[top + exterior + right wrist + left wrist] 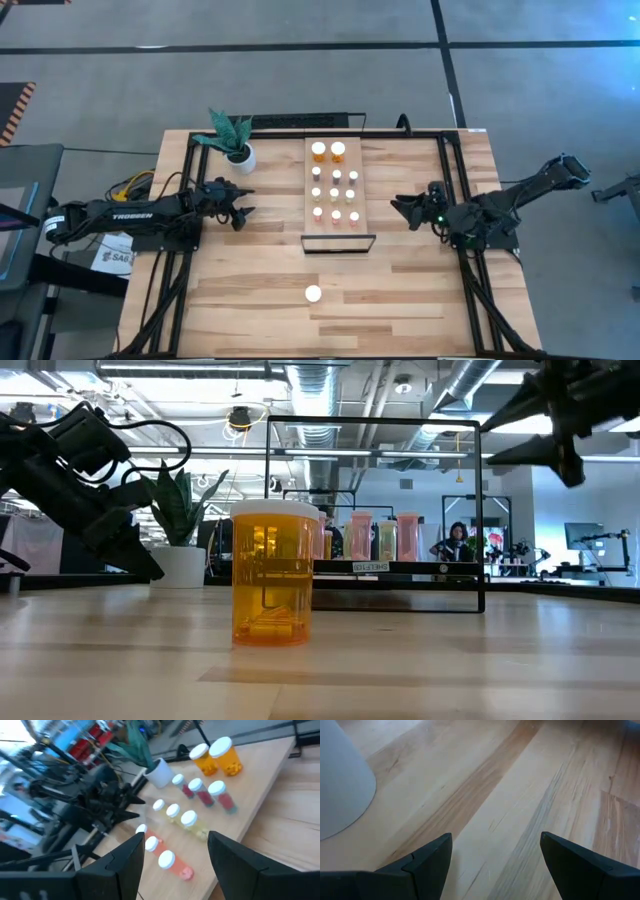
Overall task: Pick and place medicine bottles onto shelf by color
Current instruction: Put the orange pill bottle on the shelf aligned with the other orange pill bottles
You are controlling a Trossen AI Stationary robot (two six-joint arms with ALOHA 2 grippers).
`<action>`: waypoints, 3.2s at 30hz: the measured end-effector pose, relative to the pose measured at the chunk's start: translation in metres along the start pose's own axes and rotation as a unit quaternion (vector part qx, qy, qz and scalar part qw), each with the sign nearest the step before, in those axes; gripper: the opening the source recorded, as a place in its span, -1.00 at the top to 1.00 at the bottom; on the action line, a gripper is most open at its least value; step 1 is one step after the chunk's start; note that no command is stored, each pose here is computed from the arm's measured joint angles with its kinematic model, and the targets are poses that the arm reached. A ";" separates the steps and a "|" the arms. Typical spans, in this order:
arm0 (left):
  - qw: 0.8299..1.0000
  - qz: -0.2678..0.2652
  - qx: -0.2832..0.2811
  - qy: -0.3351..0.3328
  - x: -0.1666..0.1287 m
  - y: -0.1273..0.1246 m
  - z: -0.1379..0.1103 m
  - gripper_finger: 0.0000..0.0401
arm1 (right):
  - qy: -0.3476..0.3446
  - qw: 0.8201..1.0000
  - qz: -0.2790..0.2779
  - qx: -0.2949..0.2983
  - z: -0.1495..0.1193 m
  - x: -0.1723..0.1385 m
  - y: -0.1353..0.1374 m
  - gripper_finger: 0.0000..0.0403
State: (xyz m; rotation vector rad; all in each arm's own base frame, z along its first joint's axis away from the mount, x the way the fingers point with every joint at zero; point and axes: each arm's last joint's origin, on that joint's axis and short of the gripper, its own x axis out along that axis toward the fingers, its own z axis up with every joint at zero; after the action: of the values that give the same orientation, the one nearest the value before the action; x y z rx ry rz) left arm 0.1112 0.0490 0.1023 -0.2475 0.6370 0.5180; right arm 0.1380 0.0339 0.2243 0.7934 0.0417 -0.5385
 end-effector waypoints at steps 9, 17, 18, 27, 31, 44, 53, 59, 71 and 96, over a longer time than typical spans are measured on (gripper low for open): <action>1.000 0.000 0.000 0.000 0.000 0.000 0.000 -0.45 | 0.093 0.990 -0.104 0.008 0.016 0.013 0.053 -0.19; 1.000 0.001 0.000 0.000 0.000 0.000 0.000 -0.45 | 0.188 0.925 -0.303 0.133 0.024 0.018 0.093 -0.19; 1.000 0.001 0.000 0.000 0.000 0.000 0.000 -0.45 | 0.194 0.911 -0.327 0.158 0.024 0.018 0.097 -0.19; 1.000 0.001 0.000 0.000 0.000 0.000 0.000 -0.45 | 0.248 0.814 -0.432 0.298 -0.001 0.016 0.133 -0.19; 1.000 0.001 0.000 0.000 0.000 0.000 0.000 -0.45 | 0.275 0.806 -0.432 0.297 -0.020 0.020 0.149 -0.19; 1.000 0.001 0.000 0.000 0.000 0.000 0.000 -0.45 | 0.348 0.771 -0.452 0.282 -0.069 0.082 0.202 -0.19; 1.000 0.001 0.000 0.000 0.000 0.000 0.000 -0.45 | 0.398 0.799 -0.406 0.196 -0.092 0.135 0.225 -0.19; 1.000 0.001 0.000 0.000 0.000 0.000 0.000 -0.45 | 0.448 0.791 -0.388 0.155 -0.103 0.171 0.226 -0.19; 1.000 0.001 0.000 0.000 0.000 0.000 0.000 -0.45 | 0.510 0.780 -0.348 0.096 -0.122 0.209 0.220 -0.19; 1.000 0.001 0.000 0.000 0.000 0.000 0.000 -0.45 | 0.498 0.826 -0.264 -0.012 -0.136 0.197 0.234 -0.66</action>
State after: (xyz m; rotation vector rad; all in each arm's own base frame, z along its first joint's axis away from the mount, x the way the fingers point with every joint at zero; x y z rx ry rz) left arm 0.1112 0.0490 0.1024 -0.2468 0.6364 0.5192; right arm 0.4415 0.1743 0.2376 0.9688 1.2727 -0.5842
